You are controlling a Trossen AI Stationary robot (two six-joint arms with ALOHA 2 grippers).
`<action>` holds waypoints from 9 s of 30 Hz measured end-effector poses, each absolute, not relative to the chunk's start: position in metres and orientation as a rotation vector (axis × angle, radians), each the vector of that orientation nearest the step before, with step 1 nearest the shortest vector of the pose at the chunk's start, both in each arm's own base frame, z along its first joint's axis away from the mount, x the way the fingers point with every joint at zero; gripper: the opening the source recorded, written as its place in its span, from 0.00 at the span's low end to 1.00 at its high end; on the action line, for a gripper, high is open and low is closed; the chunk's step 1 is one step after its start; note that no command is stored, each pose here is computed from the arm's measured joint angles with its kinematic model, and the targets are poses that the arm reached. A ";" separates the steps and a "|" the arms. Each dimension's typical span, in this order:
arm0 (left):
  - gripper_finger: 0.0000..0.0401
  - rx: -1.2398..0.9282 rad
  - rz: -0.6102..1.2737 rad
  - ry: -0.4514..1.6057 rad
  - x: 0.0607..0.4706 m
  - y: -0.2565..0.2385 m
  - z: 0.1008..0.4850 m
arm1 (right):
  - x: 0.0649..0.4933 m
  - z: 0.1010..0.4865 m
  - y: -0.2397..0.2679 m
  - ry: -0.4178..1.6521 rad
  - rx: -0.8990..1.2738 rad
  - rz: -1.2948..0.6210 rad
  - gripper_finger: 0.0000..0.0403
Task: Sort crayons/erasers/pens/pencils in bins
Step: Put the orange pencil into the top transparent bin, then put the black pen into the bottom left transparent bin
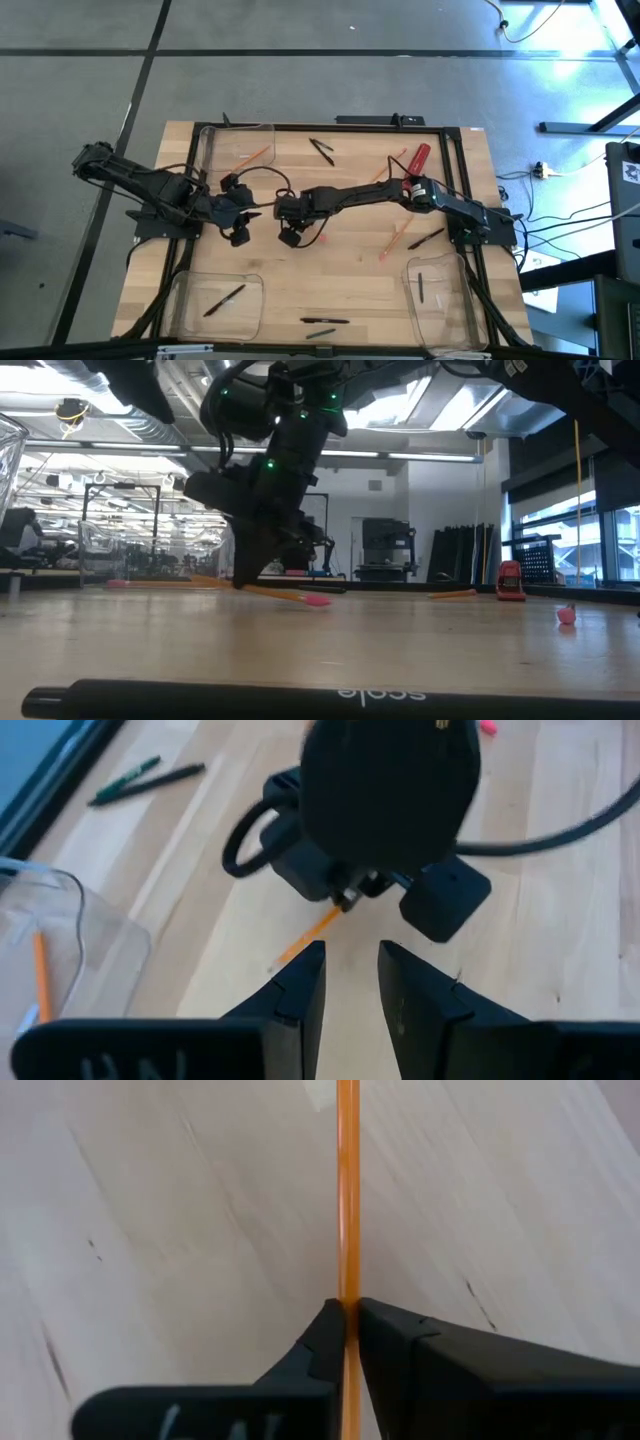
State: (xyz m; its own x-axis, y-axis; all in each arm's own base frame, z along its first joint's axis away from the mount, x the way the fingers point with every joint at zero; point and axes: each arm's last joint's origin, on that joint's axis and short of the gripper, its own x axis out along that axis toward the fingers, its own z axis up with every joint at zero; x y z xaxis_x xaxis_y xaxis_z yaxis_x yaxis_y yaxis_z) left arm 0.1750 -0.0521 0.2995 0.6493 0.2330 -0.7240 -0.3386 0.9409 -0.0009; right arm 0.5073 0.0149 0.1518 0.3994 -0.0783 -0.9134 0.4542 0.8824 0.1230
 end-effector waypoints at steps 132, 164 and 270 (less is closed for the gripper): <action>0.22 -0.174 0.851 0.699 0.121 -0.054 0.289 | 0.537 0.199 -0.180 0.161 -0.168 -0.039 0.06; 0.22 -0.173 0.851 0.699 0.121 -0.054 0.289 | 0.536 0.196 -0.181 0.202 -0.098 -0.095 0.20; 0.22 -0.146 0.561 0.776 0.167 -0.019 0.283 | 0.406 0.277 -0.171 1.178 0.294 -0.493 0.20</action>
